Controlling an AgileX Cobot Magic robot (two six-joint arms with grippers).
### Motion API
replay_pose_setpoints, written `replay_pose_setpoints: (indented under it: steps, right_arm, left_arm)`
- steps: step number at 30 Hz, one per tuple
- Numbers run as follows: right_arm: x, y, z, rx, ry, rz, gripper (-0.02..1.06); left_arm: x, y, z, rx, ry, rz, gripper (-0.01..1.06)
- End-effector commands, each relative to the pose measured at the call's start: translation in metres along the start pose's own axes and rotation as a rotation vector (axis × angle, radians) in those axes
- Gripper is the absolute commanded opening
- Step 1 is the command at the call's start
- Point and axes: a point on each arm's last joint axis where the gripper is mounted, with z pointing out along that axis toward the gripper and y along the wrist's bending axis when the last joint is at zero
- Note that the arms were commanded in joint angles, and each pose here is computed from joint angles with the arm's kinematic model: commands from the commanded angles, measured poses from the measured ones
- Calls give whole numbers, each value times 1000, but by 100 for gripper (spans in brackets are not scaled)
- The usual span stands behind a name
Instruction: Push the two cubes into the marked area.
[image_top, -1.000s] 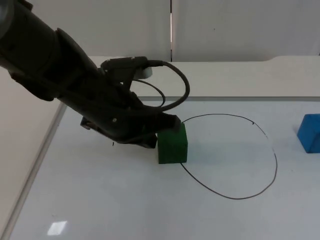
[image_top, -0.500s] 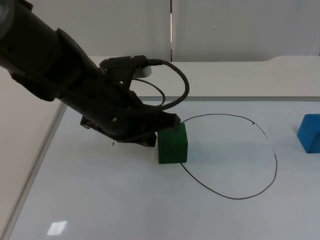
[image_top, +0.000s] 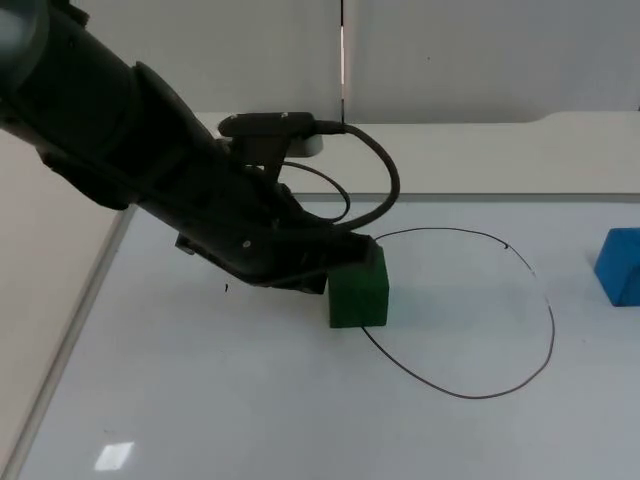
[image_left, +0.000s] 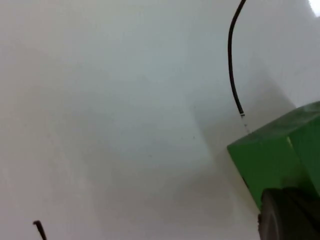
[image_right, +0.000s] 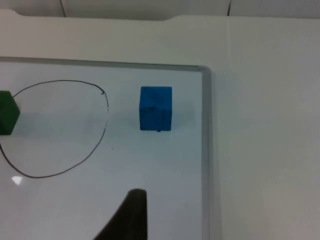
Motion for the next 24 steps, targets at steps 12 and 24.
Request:
replay_pose_setpoints:
  steps: [12, 24]
  right_arm:
    - [0, 0, 0, 10, -6, -12, 105]
    - [0, 0, 0, 10, -6, -12, 105]
  left_arm:
    - [-6, -17, -1, 27, -25, 23, 0]
    - [-13, -35, -1, 52, -52, 64, 0]
